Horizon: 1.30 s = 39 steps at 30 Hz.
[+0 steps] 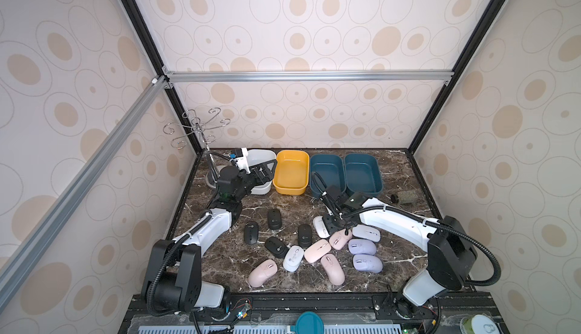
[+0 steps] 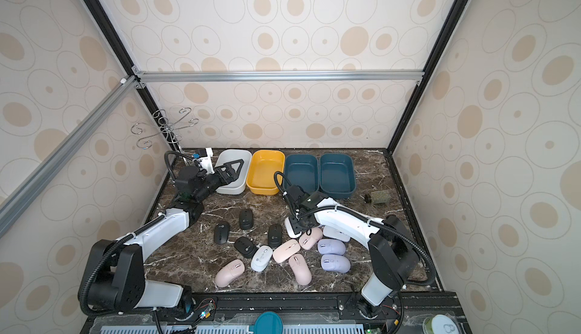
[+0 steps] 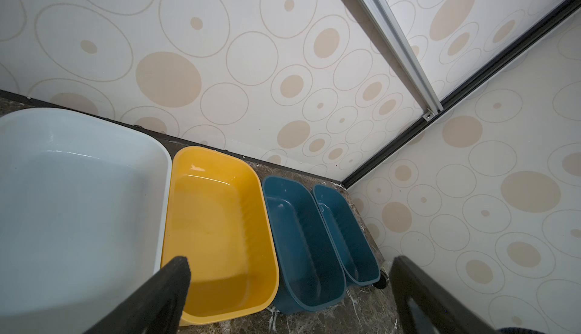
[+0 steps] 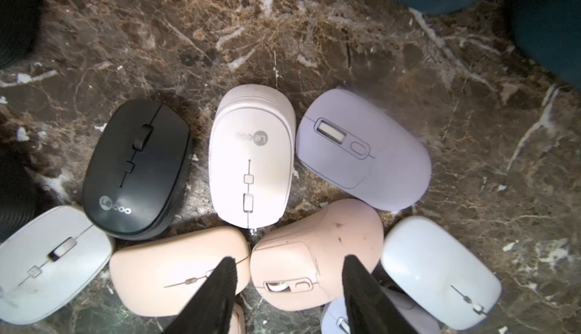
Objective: Place the mice by color into the storage box
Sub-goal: Pick up the mouse from the center of the board.
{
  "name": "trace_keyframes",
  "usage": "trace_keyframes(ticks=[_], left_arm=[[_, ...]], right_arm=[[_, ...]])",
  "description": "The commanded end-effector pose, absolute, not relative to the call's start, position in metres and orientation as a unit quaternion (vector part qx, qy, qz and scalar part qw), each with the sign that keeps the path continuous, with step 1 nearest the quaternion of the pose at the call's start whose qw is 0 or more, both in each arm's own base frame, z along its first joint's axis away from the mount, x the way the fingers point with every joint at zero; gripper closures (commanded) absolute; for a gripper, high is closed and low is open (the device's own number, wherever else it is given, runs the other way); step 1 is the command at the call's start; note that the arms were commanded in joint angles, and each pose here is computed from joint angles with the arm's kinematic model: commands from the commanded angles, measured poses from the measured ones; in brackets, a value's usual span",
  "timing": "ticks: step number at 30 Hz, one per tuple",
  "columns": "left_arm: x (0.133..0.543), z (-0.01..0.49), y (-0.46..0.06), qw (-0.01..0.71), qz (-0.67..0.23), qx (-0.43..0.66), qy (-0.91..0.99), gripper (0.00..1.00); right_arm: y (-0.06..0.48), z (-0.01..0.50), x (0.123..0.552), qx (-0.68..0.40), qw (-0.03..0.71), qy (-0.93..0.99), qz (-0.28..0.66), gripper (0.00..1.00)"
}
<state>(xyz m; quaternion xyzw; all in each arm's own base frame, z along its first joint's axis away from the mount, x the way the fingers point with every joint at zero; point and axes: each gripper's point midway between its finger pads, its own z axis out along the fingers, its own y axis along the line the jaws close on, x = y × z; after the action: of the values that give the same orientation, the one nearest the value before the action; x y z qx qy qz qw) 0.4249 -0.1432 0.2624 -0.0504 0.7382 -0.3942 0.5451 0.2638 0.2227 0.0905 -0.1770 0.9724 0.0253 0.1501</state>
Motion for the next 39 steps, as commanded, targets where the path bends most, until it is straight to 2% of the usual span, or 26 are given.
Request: trace_keyframes(ticks=[1,6,9,20,25,32,39], left_arm=[[0.431,0.278,-0.141,0.555,-0.384,-0.053,0.736,0.0],[0.438,0.262,-0.102,0.565,-0.288,-0.125,0.763,0.0],[0.44,0.258,-0.088,0.568,-0.262,-0.146,0.767,0.0],[0.443,0.256,-0.091,0.558,-0.281,-0.139,0.768,0.0],[0.443,0.256,-0.092,0.557,-0.285,-0.138,0.768,0.0],[0.443,0.255,-0.093,0.556,-0.288,-0.136,0.768,0.0],[0.444,0.255,-0.094,0.554,-0.293,-0.133,0.768,0.0]], right_arm=[[0.249,0.092,0.243,-0.156,0.126,0.977,0.069,0.39],[0.289,0.081,0.232,-0.12,0.12,0.983,0.067,0.37],[0.301,0.075,0.235,-0.104,0.118,0.985,0.075,0.32],[0.325,0.051,0.242,-0.093,0.101,0.988,0.071,0.25],[0.329,0.04,0.246,-0.088,0.097,0.989,0.064,0.26],[0.333,0.029,0.25,-0.092,0.098,0.989,0.059,0.35],[0.328,0.019,0.252,-0.099,0.098,0.989,0.04,0.33]])
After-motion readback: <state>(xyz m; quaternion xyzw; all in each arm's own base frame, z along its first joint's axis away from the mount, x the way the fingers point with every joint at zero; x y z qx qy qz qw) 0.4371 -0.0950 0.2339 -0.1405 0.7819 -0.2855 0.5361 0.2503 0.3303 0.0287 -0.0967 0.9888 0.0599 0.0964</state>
